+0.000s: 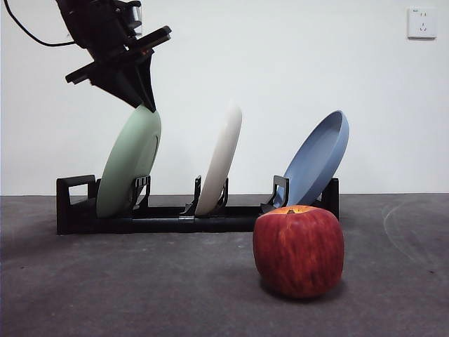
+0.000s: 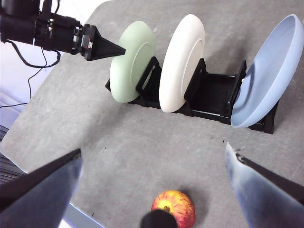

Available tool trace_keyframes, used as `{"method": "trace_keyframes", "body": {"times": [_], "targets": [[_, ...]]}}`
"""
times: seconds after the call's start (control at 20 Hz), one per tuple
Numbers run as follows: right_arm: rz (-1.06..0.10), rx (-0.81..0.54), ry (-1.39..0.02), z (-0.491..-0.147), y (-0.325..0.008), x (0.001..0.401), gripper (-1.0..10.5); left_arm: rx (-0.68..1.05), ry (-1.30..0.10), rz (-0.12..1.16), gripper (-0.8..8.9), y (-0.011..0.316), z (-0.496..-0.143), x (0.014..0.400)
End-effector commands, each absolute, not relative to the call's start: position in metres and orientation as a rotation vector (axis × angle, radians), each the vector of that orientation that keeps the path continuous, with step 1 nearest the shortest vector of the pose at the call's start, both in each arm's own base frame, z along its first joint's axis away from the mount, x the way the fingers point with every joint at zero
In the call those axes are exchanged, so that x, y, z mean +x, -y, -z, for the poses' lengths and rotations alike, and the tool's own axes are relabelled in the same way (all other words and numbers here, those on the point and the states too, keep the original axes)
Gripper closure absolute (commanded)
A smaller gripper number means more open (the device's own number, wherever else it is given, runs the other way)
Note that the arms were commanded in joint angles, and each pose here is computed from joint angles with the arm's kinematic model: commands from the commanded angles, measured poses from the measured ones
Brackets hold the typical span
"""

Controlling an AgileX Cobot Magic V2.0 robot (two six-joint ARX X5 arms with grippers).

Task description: Take the green plate from the plate rack,put the plate on the table,take the apple from the table,put the apple in the plate

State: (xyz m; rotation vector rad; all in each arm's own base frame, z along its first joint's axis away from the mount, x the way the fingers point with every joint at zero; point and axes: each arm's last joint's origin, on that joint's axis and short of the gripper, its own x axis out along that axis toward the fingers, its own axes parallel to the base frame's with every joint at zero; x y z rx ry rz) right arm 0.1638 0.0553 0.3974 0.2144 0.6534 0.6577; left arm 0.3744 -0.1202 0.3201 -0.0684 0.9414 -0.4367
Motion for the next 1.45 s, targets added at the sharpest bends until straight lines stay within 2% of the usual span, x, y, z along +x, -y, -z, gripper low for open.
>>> {"method": "trace_keyframes", "body": {"times": [0.05,0.5,0.65,0.85,1.15,1.3,1.45], "targets": [[-0.663,0.203,-0.644,-0.398,-0.056,0.164,4.4,-0.038,-0.952,0.424,8.26,0.119,-0.315,0.377],[-0.663,0.203,-0.644,-0.398,-0.056,0.164,4.4,-0.057,-0.888,0.463,8.26,0.121,-0.328,0.379],[-0.663,0.203,-0.644,-0.398,-0.056,0.164,4.4,-0.058,-0.808,0.477,8.26,0.123,-0.355,0.380],[-0.663,0.202,-0.642,-0.399,-0.056,0.164,4.4,-0.055,-0.712,0.498,8.26,0.123,-0.411,0.367],[-0.631,0.192,-0.637,-0.398,-0.055,0.165,4.4,0.133,-0.724,0.657,8.26,0.130,-0.481,0.298],[-0.624,0.190,-0.636,-0.398,-0.055,0.165,4.4,0.166,-0.626,0.741,8.22,0.139,-0.507,0.254],[-0.624,0.190,-0.637,-0.398,-0.055,0.165,4.4,0.223,-0.526,0.758,8.22,0.143,-0.529,0.202]]}}
